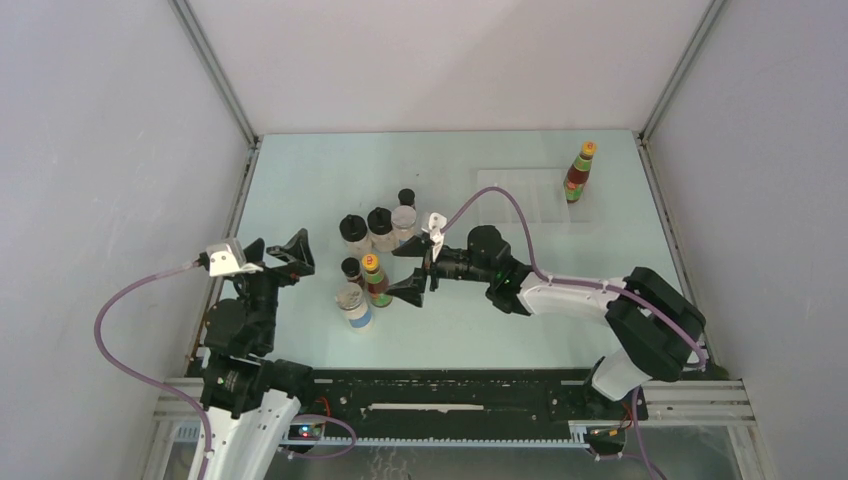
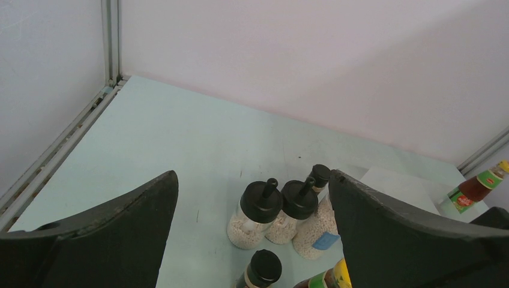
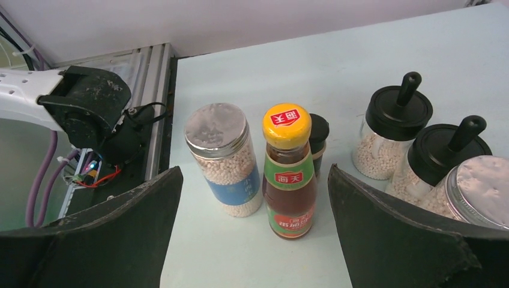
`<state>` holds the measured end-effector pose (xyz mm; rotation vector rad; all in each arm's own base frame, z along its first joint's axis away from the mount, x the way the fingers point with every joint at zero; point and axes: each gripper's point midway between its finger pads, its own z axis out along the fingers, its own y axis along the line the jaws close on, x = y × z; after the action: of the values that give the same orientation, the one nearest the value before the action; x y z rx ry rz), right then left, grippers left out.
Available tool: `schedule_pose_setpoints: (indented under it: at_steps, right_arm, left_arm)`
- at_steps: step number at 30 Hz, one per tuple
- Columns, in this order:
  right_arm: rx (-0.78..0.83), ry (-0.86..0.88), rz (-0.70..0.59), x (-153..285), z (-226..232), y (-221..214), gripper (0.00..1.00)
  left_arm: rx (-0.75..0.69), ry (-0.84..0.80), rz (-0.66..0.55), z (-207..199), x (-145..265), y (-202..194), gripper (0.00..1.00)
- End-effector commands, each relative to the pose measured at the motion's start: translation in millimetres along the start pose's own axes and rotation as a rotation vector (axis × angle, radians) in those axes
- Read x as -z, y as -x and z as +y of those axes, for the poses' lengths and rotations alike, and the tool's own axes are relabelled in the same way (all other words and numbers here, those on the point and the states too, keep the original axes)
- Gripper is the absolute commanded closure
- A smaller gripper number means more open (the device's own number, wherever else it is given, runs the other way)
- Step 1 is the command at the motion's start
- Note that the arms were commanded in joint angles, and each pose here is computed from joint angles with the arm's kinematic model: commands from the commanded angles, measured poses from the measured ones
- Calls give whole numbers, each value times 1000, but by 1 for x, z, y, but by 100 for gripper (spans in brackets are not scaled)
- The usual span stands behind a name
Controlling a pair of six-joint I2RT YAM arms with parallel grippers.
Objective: Organize the condiment bottles
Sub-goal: Pick up the bottle from the center of the board.
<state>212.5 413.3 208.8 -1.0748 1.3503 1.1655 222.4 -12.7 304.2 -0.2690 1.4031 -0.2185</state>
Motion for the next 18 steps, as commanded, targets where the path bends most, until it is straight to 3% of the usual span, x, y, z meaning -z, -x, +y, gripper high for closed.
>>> schedule_pose_setpoints:
  at_steps: [1,18]
  right_arm:
    - [5,33,-94,-11,-2,24,0]
    - [1,43,-57,-35,-22,3,0]
  left_arm:
    - [-12,-16,5,-2,-5,-7,0]
    - [-13,-32,5,-5,-5,-7,0]
